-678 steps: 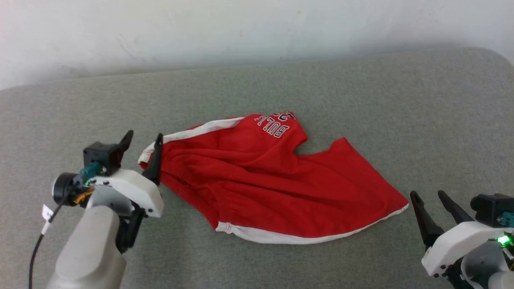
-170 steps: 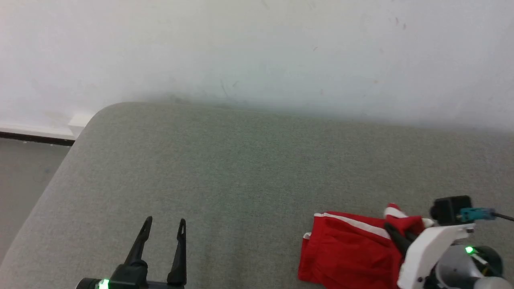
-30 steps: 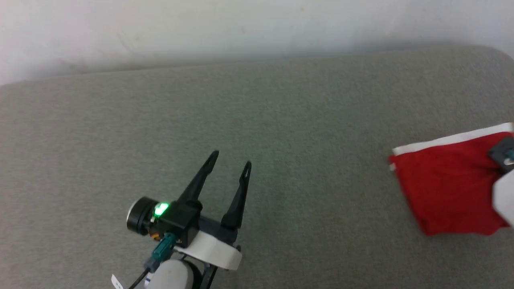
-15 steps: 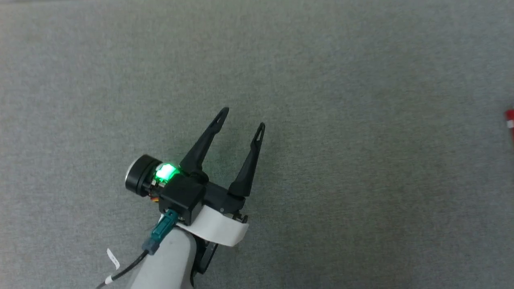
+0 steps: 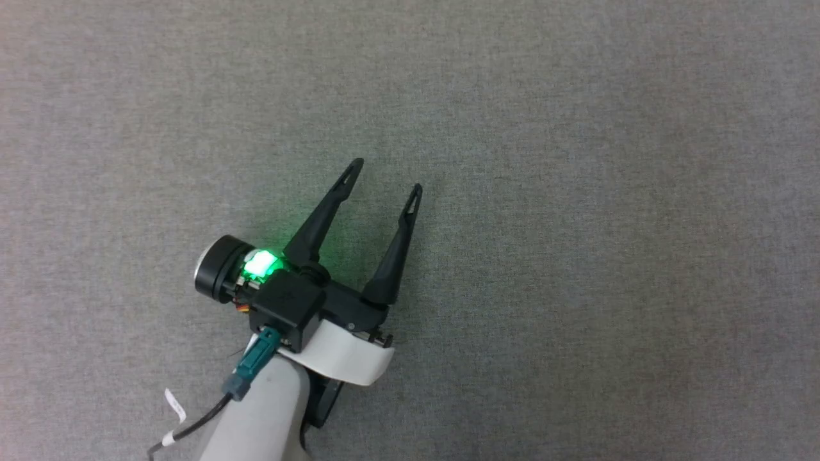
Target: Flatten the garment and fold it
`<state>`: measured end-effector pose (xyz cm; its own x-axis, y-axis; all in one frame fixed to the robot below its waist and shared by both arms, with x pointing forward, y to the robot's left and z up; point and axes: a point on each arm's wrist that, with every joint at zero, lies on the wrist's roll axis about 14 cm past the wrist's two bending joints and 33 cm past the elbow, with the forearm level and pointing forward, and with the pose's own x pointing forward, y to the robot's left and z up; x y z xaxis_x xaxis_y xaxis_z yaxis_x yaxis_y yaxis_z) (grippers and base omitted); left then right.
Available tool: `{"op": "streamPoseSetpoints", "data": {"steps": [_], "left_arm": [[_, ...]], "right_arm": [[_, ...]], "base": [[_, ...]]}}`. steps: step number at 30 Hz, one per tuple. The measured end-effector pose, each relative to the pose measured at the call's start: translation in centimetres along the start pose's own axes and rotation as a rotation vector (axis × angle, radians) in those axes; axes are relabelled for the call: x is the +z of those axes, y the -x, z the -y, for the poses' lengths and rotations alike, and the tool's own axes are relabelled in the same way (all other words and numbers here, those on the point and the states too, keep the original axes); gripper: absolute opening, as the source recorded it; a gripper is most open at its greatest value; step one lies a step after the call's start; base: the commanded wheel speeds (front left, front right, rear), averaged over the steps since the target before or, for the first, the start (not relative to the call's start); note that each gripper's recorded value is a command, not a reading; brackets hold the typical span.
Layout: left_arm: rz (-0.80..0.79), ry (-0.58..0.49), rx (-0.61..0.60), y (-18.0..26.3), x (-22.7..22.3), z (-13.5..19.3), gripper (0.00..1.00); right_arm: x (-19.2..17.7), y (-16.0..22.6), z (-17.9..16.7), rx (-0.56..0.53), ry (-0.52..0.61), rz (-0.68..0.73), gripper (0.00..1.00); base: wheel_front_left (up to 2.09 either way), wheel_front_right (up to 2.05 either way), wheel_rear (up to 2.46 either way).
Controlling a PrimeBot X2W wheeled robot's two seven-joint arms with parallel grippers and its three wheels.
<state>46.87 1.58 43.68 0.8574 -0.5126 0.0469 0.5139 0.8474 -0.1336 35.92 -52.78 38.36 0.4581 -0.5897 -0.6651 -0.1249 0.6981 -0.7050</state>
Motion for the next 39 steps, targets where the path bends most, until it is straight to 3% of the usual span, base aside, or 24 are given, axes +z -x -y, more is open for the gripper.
{"op": "streamPoseSetpoints", "data": {"steps": [7, 10, 14, 17, 23, 27, 32, 39], "left_arm": [[0.024, -0.027, 0.011, 0.6, 1.7, 0.0, 1.0], [0.033, -0.024, 0.017, 1.2, 2.6, 0.5, 1.0], [0.056, -0.018, 0.048, 2.3, 4.1, 0.7, 1.0], [0.08, -0.023, 0.088, 3.3, 5.5, 0.3, 1.0], [0.114, -0.043, 0.227, 6.4, 7.9, -2.0, 1.0], [0.146, -0.08, 0.284, 8.4, 9.7, -2.7, 1.0], [0.165, -0.112, 0.339, 11.4, 10.9, -2.9, 1.0], [0.185, -0.142, 0.391, 14.3, 12.0, -3.2, 1.0]], "right_arm": [[-0.5, 1.2, 2.1, -0.058, -0.039, -0.03, 1.0], [1.4, 2.3, 3.2, -0.085, -0.061, 0.042, 1.0], [6.0, 4.6, 5.1, -0.125, -0.14, 0.229, 1.0], [9.5, 7.1, 5.9, -0.125, -0.267, 0.386, 1.0], [16.2, 14.4, 6.6, -0.1, -0.409, 0.766, 1.0], [19.3, 20.0, 3.6, -0.008, -0.514, 1.001, 1.0], [19.7, 25.7, -0.3, 0.093, -0.647, 1.187, 1.0], [18.4, 29.2, -5.6, 0.215, -0.835, 1.249, 1.0]], "base": [[0.0, 0.0, 0.0], [0.0, 0.0, 0.0], [0.0, 0.0, 0.0], [0.0, 0.0, 0.0], [0.0, 0.0, 0.0], [0.0, 0.0, 0.0], [0.0, 0.0, 0.0], [0.0, 0.0, 0.0]]}}
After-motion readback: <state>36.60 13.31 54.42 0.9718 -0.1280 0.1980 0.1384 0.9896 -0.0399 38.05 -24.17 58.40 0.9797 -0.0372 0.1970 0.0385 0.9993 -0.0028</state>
